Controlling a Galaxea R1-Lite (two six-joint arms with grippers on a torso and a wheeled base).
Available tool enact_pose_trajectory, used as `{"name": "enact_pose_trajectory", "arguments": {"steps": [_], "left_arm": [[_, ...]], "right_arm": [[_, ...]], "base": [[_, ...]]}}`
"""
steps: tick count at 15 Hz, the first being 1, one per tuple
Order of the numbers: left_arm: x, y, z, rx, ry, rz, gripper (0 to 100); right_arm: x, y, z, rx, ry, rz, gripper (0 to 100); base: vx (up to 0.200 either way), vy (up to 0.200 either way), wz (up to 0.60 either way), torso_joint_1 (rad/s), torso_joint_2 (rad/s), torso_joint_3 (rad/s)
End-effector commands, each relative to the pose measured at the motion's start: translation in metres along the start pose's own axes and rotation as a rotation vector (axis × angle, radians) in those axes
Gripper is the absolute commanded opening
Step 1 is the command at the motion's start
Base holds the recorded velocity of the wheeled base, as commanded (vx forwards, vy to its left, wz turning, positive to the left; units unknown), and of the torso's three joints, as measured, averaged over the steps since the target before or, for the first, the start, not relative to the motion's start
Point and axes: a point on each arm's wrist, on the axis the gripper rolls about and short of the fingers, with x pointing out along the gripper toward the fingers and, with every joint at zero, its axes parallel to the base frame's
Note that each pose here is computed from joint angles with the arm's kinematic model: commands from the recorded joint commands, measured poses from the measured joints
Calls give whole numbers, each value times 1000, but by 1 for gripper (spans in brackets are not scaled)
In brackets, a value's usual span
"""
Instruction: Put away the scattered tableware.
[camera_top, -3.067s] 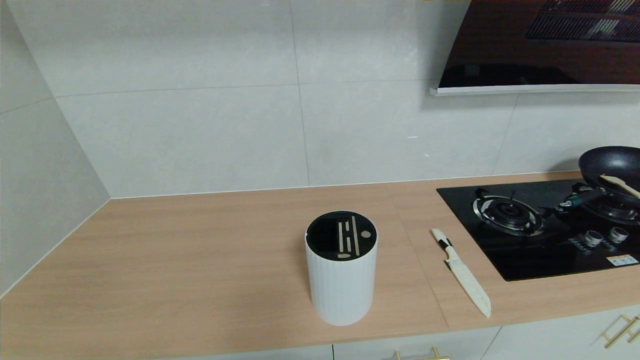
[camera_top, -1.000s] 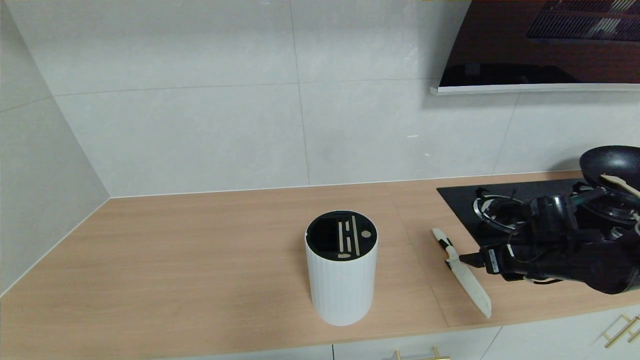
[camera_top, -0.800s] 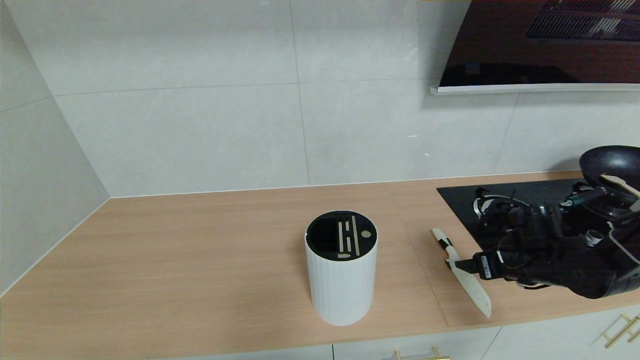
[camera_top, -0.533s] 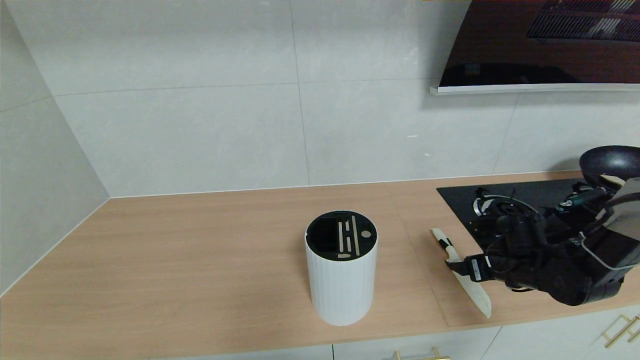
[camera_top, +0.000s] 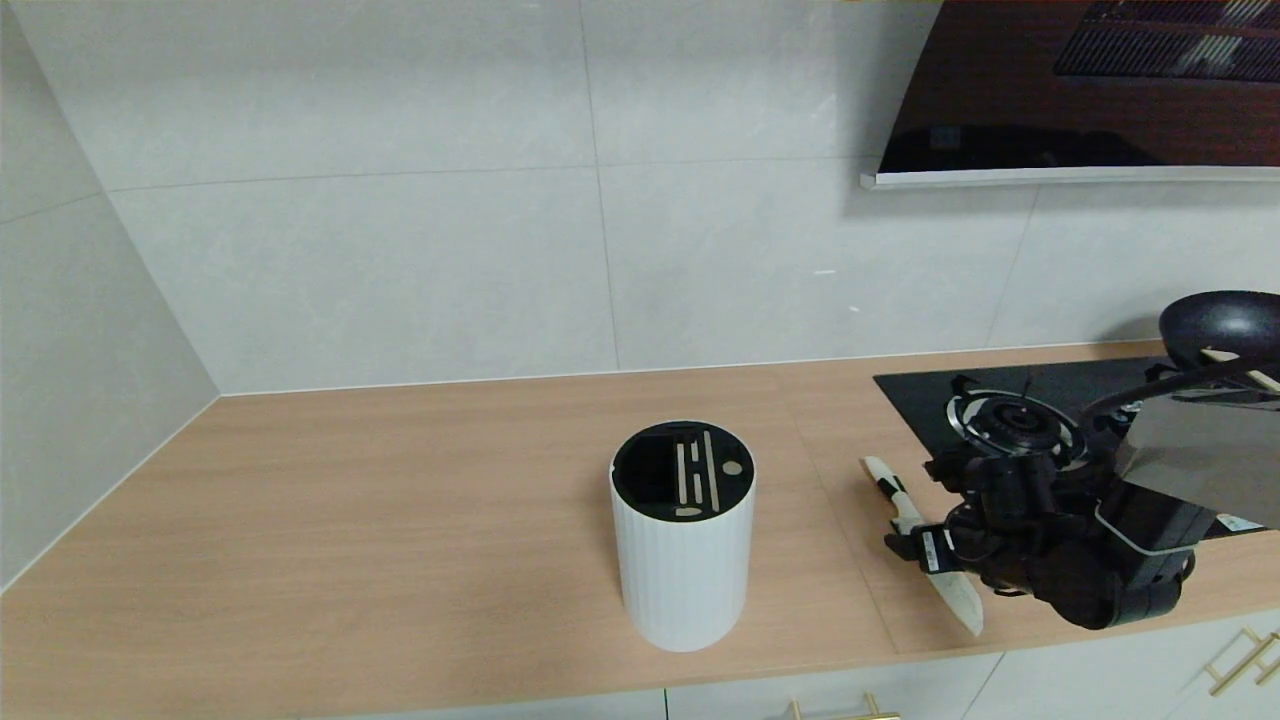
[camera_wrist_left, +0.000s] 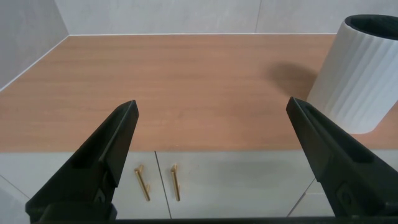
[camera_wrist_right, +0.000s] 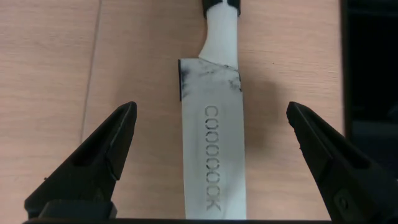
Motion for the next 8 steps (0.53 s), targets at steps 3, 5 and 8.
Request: {"name": "enact_pose_trajectory", "arguments": {"steps": [3, 5, 8], "left_arm": [[0, 0, 0, 0, 0, 0, 100], [0, 0, 0, 0, 0, 1, 100], [0, 0, 0, 0, 0, 0, 100]], "right_arm": [[7, 0, 2, 25, -27, -2, 100], [10, 0, -1, 23, -19, -2, 100], [14, 0, -1, 25, -19, -2, 100]], "base": [[0, 0, 0, 0, 0, 0], [0, 0, 0, 0, 0, 0], [0, 0, 0, 0, 0, 0]]}}
